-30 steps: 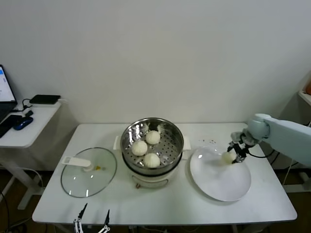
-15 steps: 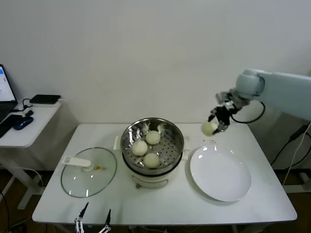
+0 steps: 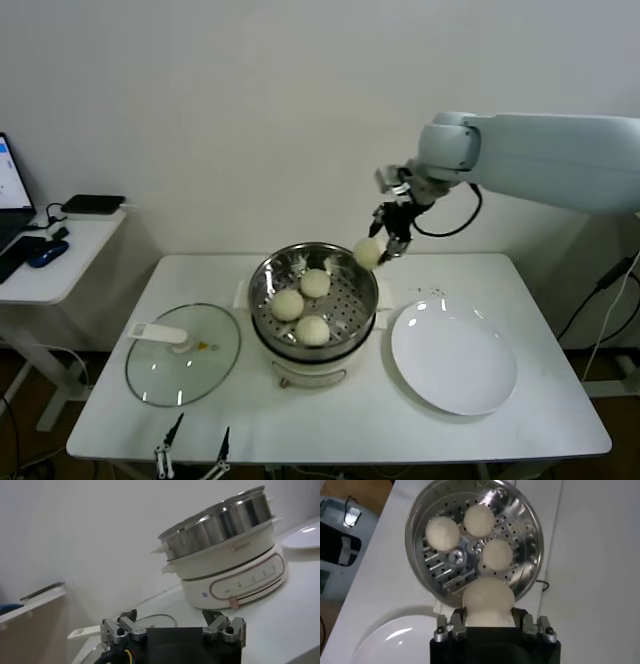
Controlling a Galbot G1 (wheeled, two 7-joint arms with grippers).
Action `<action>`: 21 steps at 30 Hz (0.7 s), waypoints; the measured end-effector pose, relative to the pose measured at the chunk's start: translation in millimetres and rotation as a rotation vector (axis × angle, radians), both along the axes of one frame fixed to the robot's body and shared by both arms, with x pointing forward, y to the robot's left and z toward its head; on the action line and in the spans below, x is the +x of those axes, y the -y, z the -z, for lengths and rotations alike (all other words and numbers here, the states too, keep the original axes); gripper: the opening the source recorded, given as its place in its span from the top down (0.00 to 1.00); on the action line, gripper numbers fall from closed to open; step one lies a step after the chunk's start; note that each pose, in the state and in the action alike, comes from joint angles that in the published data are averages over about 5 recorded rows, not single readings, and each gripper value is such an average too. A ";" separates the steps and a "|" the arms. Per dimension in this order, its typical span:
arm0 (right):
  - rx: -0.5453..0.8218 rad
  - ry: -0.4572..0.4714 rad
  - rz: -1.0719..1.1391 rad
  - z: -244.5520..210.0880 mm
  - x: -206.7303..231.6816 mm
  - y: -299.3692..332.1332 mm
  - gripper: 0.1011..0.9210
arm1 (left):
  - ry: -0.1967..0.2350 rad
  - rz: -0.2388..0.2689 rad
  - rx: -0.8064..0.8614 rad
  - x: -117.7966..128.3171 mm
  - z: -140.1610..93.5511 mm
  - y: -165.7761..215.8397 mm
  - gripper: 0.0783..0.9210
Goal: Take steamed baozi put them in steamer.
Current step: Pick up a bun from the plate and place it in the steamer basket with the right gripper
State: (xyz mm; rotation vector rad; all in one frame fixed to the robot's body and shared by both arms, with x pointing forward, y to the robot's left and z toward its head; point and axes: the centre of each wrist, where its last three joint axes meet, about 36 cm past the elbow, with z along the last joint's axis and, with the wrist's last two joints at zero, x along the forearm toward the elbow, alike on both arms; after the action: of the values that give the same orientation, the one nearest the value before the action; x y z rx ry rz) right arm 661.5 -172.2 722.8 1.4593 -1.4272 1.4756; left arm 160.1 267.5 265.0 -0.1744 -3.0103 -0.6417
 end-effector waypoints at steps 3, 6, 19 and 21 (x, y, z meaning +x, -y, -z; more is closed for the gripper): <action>-0.003 -0.008 -0.009 12.9 0.3 -15.0 0.37 | 0.000 -0.004 -0.003 1.1 0.1 1.2 0.12; -0.006 -0.016 -0.016 26.5 0.5 -25.8 0.37 | -0.002 -0.006 -0.006 1.1 0.8 2.0 0.12; -0.036 -0.036 -0.028 91.8 0.7 -48.2 0.37 | -0.008 -0.009 -0.003 4.1 4.4 -0.6 0.12; -0.042 -0.043 -0.032 101.6 -0.4 -50.1 0.37 | -0.009 -0.009 -0.003 4.5 4.7 -1.1 0.12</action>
State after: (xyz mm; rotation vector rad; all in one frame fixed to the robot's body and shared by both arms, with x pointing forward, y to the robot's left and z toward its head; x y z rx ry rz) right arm 661.1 -122.1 621.2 1.4862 -1.3457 1.4763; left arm 164.5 268.6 260.3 -0.1631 -3.0017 -0.6341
